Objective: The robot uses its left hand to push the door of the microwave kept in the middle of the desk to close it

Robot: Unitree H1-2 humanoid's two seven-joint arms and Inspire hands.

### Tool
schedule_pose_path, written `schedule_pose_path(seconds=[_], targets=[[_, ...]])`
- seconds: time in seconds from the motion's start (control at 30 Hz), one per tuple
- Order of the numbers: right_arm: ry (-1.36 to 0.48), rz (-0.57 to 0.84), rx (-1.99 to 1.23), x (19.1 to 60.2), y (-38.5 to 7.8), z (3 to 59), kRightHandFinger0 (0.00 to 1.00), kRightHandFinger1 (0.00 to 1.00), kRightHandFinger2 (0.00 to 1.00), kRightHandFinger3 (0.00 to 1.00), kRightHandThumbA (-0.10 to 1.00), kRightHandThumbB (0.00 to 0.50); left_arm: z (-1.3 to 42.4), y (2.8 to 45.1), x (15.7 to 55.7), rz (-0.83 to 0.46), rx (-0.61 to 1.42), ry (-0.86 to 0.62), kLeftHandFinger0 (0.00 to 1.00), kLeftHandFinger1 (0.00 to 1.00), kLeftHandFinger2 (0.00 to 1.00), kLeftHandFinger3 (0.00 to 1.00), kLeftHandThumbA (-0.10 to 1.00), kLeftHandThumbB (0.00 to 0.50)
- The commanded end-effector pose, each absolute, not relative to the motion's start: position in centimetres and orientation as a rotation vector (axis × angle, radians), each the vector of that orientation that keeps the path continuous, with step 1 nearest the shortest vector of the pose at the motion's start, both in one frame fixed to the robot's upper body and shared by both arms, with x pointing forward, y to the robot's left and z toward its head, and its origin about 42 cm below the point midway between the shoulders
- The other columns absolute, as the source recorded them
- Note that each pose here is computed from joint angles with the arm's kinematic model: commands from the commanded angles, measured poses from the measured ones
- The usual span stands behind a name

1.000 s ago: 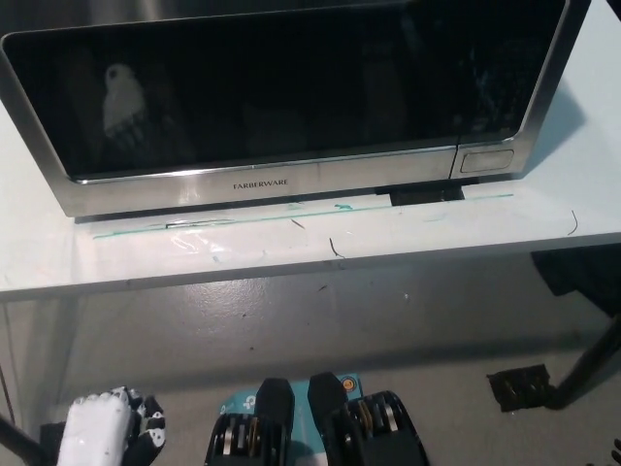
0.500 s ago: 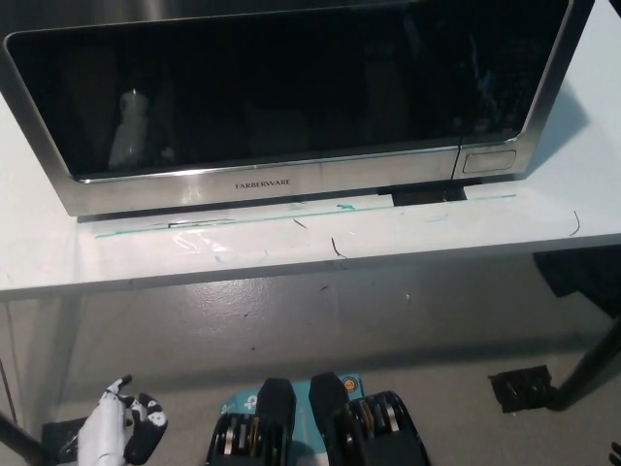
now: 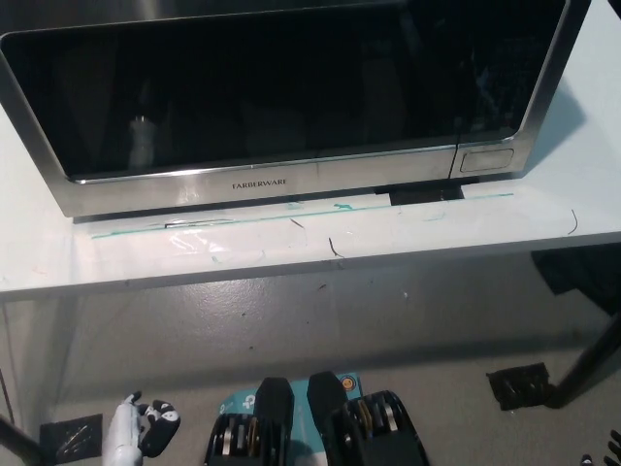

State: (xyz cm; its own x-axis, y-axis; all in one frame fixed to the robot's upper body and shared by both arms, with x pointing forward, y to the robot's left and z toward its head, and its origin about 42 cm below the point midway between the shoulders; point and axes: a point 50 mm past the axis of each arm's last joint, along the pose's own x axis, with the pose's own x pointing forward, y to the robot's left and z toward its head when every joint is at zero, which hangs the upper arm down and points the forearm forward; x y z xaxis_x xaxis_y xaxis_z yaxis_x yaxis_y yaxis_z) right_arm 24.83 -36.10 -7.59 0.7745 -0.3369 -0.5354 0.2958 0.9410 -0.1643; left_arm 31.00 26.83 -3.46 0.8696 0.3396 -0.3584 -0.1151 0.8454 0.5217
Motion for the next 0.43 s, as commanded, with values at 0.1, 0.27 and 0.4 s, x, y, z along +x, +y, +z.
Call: schedule_pose_path(seconds=[0.1,0.27,0.4], targets=[[0.527,-0.380,-0.078,25.93,-37.47,-6.46,0.96,0.96,1.00,1.00,0.43,0.083,-3.38,27.32,31.69,0.217,0.478,0.476,0.83,1.00,1.00,1.00,-0.10,0.000],[0.527,-0.380,-0.078,25.93,-37.47,-6.47,0.96,0.96,1.00,1.00,0.43,0.083,-3.44,27.35,31.86,0.205,0.488,0.513,0.86,1.00,1.00,1.00,-0.09,0.000],[0.527,-0.380,-0.078,25.93,-37.47,-6.47,0.96,0.96,1.00,1.00,0.43,0.083,-2.91,27.29,31.93,0.120,0.532,0.541,1.00,1.00,1.00,1.00,-0.10,0.000]])
